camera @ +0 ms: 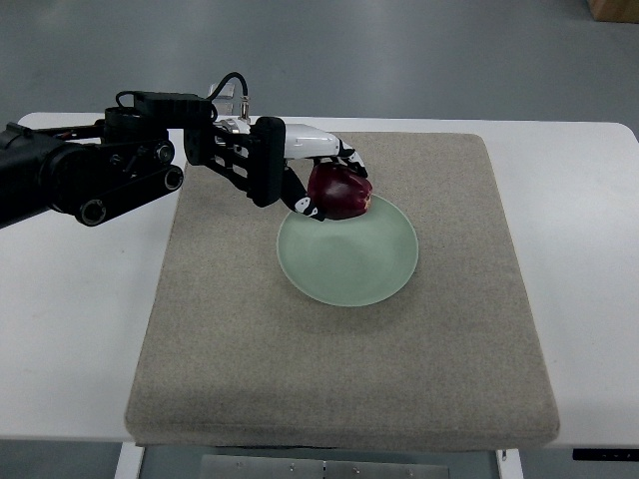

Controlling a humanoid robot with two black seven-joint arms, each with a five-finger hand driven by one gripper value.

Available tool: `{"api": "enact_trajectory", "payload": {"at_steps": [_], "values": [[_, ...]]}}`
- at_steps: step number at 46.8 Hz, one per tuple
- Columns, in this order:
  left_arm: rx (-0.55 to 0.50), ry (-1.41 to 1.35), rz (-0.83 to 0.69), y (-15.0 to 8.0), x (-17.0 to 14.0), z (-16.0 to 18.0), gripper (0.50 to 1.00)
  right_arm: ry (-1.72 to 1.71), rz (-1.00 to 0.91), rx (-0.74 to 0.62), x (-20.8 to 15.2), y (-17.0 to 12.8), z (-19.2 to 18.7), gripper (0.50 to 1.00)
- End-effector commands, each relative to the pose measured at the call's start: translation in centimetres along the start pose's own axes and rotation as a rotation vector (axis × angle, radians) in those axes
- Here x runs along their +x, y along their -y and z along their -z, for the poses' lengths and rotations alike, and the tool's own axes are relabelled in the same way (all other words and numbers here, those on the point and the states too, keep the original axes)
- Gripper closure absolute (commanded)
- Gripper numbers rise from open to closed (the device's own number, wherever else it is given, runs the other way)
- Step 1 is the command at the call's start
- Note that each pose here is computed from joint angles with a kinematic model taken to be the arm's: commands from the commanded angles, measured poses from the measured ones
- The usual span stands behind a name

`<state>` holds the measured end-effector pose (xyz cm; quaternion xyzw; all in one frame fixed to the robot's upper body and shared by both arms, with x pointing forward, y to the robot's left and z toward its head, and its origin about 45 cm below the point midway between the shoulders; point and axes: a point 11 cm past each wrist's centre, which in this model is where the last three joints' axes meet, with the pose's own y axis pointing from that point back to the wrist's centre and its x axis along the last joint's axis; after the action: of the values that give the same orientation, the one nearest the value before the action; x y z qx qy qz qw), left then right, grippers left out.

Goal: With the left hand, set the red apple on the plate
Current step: 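Carry the held apple with the left hand onto the green plate, then open the left hand fingers and release the apple on the plate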

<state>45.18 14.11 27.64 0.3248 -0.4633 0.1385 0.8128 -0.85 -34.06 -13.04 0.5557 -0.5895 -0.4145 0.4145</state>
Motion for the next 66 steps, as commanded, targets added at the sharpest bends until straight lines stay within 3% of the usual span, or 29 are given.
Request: {"api": "enact_trajectory", "payload": {"at_steps": [1, 12, 24, 30, 34, 42, 50, 66], "values": [[-0.013, -0.003, 0.011, 0.3, -0.5, -0.4, 0.96, 0.0, 0.0, 0.0, 0.0, 0.0, 0.0, 0.536], [-0.045, -0.01, 0.04, 1.1, -1.9, -1.5, 0.956, 0.0, 0.0, 0.0, 0.0, 0.0, 0.0, 0.536], [-0.044, -0.027, 0.069, 1.3, -3.3, -1.3, 0.911, 0.0, 0.0, 0.0, 0.0, 0.0, 0.0, 0.536], [-0.05, -0.029, 0.069, 1.5, -3.4, -1.5, 0.752, 0.0, 0.0, 0.0, 0.0, 0.0, 0.0, 0.536], [-0.05, -0.032, 0.071, 1.5, -3.5, -1.5, 0.72, 0.0, 0.0, 0.0, 0.0, 0.0, 0.0, 0.536], [-0.051, -0.057, 0.065, 1.5, -3.8, -1.4, 0.542, 0.0, 0.0, 0.0, 0.0, 0.0, 0.0, 0.536], [-0.049, -0.067, 0.06, 1.5, -4.0, -1.3, 0.508, 0.0, 0.0, 0.0, 0.0, 0.0, 0.0, 0.536], [-0.035, -0.072, 0.053, 1.2, -3.8, -0.8, 0.506, 0.0, 0.0, 0.0, 0.0, 0.0, 0.0, 0.536]]}}
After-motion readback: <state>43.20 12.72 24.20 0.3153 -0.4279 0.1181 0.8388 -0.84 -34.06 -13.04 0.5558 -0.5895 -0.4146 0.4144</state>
